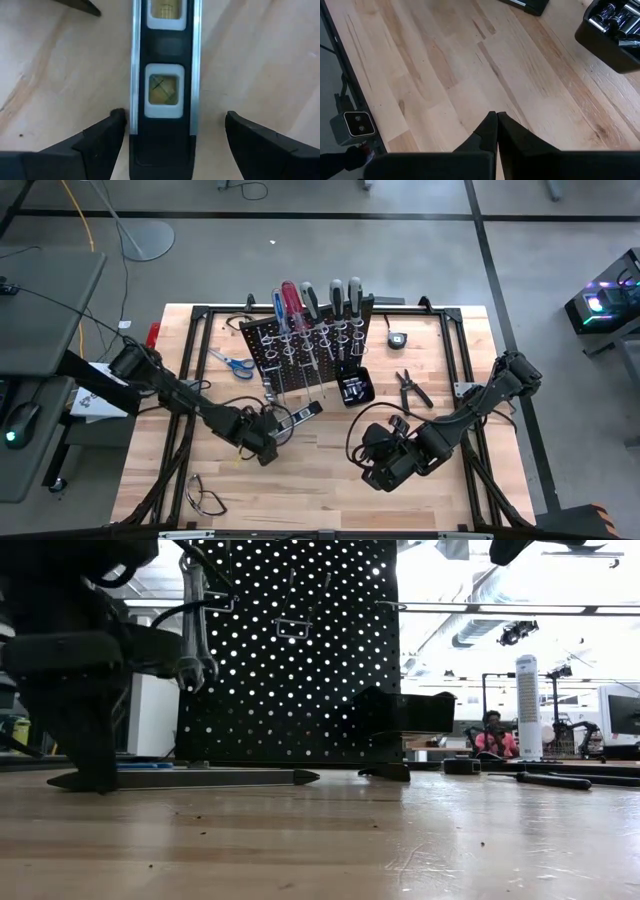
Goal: Hang tools onto peg board
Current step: Hang the black spirit level on the pegboard
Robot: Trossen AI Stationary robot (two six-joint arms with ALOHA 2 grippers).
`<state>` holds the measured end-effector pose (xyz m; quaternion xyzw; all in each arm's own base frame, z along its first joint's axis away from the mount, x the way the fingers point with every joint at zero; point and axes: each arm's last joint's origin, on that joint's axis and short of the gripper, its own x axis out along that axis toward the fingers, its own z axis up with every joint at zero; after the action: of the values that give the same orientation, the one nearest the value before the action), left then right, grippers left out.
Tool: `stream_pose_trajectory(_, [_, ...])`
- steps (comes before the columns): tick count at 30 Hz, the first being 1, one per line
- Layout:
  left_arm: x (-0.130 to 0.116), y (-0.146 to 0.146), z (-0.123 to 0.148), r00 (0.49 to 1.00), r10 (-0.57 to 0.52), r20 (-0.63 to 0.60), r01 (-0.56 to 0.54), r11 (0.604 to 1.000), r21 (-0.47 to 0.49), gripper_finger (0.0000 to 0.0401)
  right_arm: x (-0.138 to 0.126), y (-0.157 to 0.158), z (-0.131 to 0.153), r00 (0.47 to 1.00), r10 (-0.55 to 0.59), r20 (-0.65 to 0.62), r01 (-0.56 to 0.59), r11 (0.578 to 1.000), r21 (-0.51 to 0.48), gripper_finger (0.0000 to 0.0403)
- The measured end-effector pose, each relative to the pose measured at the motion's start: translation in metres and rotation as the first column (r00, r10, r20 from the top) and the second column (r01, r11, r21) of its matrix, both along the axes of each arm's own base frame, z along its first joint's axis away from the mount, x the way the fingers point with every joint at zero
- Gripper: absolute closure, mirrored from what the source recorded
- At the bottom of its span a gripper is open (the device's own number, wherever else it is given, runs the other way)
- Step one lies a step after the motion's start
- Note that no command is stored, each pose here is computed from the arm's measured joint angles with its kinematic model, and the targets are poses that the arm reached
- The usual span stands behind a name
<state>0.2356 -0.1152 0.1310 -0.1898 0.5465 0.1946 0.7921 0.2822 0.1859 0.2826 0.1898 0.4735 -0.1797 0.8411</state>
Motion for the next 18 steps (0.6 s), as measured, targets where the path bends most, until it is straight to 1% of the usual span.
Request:
stream_pose_trajectory(2, [0.005,-0.003,-0.006,1.0,0.004,-0.01,-0.005,1.0,-0.018,0.0079,0.0,0.0,0.0,1.0,0.0,-0.003,0.0,1.0,-0.002,0.0403])
stream_pose_trajectory(4, [0.007,-0.005,-0.012,0.999,0.026,-0.029,-0.026,1.0,-0.006,0.0079,0.0,0.0,0.0,1.0,0.0,-0.004,0.0,1.0,-0.001,0.0403])
stream_pose_trajectory(8, [0.008,-0.008,-0.014,0.994,0.084,-0.071,-0.083,0.996,0.02,0.0087,-0.001,0.0,0.0,1.0,-0.005,-0.009,0.005,1.0,0.003,0.0403])
stream_pose_trajectory(10, [0.007,-0.007,-0.014,0.991,0.106,-0.082,-0.105,0.994,0.023,0.0112,-0.001,0.0,0.0,1.0,-0.002,-0.009,0.002,1.0,0.003,0.0403])
stream_pose_trajectory(11, [0.006,-0.007,-0.015,0.989,0.121,-0.085,-0.12,0.993,0.025,0.0133,-0.001,0.0,0.0,1.0,0.0,-0.012,0.0,1.0,0.002,0.0403])
stream_pose_trajectory(12, [0.006,-0.007,-0.015,0.986,0.14,-0.089,-0.139,0.99,0.023,0.0159,-0.001,0.0,0.0,1.0,-0.001,-0.012,0.001,1.0,0.001,0.0403])
stream_pose_trajectory(14, [0.005,-0.007,-0.015,0.981,0.171,-0.096,-0.171,0.985,0.016,0.0226,-0.001,0.0,0.0,1.0,-0.001,-0.012,0.001,1.0,0.0,0.0403])
stream_pose_trajectory(15, [0.004,-0.008,-0.015,0.98,0.177,-0.095,-0.176,0.984,0.013,0.0245,-0.001,-0.001,0.0,1.0,-0.001,-0.014,0.001,1.0,0.0,0.0403])
stream_pose_trajectory(18, [0.001,-0.013,-0.012,0.982,0.166,-0.094,-0.167,0.986,-0.002,0.0242,-0.001,0.0,0.0,1.0,-0.004,-0.013,0.004,1.0,0.001,0.0403])
